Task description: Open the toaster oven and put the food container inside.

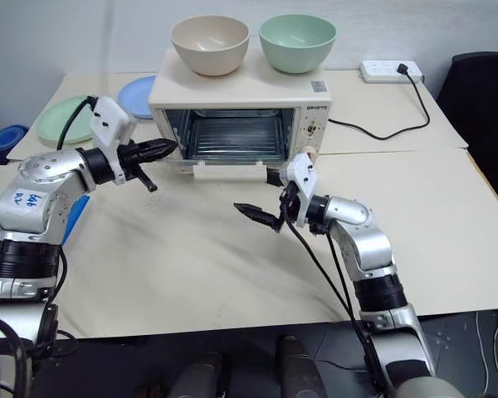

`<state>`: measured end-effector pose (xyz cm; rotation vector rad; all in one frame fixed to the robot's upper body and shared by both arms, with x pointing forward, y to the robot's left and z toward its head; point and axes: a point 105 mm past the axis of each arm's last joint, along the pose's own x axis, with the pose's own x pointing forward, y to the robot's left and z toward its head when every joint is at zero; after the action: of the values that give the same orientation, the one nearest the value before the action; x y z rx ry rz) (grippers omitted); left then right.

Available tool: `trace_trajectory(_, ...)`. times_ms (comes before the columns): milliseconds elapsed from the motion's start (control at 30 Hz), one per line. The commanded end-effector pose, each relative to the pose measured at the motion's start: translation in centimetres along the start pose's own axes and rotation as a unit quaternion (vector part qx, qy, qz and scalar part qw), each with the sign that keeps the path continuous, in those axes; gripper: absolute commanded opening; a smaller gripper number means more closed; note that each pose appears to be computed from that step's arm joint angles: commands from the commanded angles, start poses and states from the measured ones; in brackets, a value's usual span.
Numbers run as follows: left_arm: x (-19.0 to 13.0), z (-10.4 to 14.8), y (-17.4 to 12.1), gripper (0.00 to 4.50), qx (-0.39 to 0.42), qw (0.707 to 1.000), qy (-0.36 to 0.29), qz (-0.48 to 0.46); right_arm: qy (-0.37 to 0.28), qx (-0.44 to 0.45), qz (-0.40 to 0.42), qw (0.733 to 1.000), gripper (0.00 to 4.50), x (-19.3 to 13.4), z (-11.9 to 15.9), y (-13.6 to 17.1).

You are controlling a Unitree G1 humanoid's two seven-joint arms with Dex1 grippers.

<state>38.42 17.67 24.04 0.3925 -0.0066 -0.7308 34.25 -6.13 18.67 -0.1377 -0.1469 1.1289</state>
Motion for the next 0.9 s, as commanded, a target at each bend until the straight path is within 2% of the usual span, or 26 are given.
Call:
trace_trajectory(33, -0.2, 0.9, 0.1, 0.02, 0.027, 1.000, -0.007, -0.009, -0.004, -0.032, -0.020, 0.999, 4.50, -2.0, 1.3, 0.1)
trace_trajectory(200, -0.4, 0.5, -1.2, 0.02, 0.020, 0.999, -0.005, -0.031, 0.067, -0.001, -0.069, 0.995, 4.50, -8.0, -1.3, -0.3)
trace_trajectory(367, -1.2, -1.4, -3.2, 0.02, 0.012, 0.998, 0.019, -0.054, 0.085, 0.019, -0.069, 0.994, 4.50, -11.2, -0.6, 0.7)
trace_trajectory(567, -1.8, -4.1, -4.8, 0.02, 0.002, 0.996, 0.057, -0.068, 0.069, 0.032, -0.038, 0.996, 4.50, -11.7, 1.5, 2.1)
trace_trajectory(667, -1.7, -4.6, -5.2, 0.02, -0.002, 0.995, 0.064, -0.072, 0.064, 0.033, -0.030, 0.997, 4.50, -11.4, 2.0, 2.4)
trace_trajectory(767, -1.6, -6.9, -5.2, 0.02, -0.016, 0.993, 0.102, -0.060, 0.043, 0.029, 0.003, 0.999, 4.50, -10.5, 3.6, 3.1)
trace_trajectory(900, -1.8, -8.0, -5.8, 0.02, -0.025, 0.991, 0.120, -0.060, 0.010, 0.027, 0.030, 0.999, 4.50, -9.5, 5.9, 3.3)
